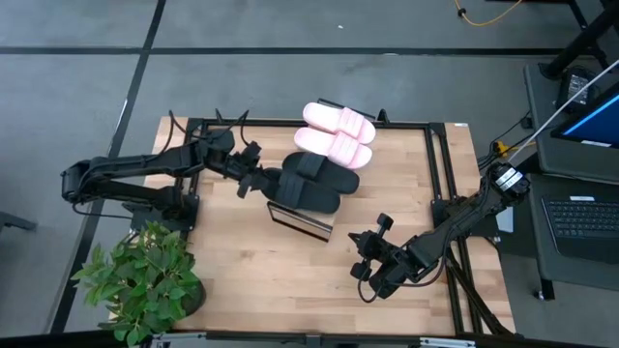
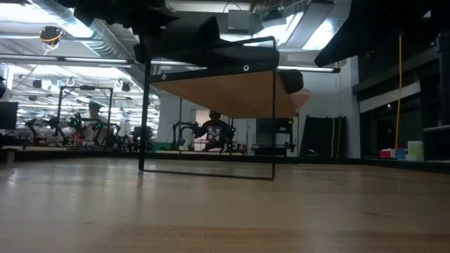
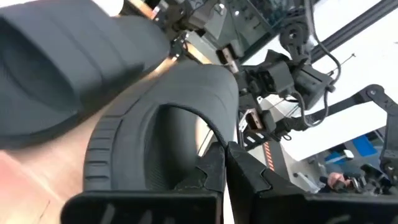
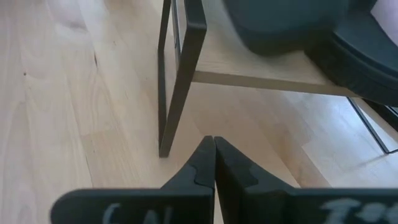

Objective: Pick and place slides into the shelf
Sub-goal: Put the black slide on the shelf

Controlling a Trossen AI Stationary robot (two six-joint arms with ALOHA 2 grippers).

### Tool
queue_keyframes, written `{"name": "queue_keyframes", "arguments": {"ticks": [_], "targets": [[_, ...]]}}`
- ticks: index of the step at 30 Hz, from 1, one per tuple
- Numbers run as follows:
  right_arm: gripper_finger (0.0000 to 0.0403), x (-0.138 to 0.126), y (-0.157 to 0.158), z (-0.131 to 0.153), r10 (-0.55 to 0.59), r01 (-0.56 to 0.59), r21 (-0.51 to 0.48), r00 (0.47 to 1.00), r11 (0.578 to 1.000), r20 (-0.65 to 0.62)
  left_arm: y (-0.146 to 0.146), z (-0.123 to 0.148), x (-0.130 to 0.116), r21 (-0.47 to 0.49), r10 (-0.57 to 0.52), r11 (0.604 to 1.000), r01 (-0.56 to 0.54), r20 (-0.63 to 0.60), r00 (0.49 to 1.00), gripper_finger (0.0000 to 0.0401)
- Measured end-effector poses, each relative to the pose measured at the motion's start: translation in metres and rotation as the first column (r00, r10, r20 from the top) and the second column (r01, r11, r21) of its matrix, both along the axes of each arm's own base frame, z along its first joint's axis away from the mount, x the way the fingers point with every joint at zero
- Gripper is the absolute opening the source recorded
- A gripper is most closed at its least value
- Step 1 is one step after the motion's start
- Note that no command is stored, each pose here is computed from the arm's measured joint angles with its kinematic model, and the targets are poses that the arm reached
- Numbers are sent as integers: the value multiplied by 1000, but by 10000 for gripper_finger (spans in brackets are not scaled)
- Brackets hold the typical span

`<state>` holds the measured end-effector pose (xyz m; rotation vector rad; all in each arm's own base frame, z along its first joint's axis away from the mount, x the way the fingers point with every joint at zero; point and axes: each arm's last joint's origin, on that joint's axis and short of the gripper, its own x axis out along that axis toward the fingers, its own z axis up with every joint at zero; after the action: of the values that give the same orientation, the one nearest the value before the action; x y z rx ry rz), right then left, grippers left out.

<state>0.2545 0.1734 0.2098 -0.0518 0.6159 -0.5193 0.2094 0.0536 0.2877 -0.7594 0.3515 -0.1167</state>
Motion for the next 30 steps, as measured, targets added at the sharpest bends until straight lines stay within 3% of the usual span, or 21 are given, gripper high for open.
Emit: {"name": "queue_keyframes", "arguments": {"ticks": [10,30], "targets": [[4,0,0,0,1,-1,-1,1000,1000,-1,3,-6,11,-55,-37,998,37,-1,999,0],[4,0,0,0,11,-11,-12,1000,1000,-9,11,-7,10,-116,-9,993,6,-22,1000,0]]}}
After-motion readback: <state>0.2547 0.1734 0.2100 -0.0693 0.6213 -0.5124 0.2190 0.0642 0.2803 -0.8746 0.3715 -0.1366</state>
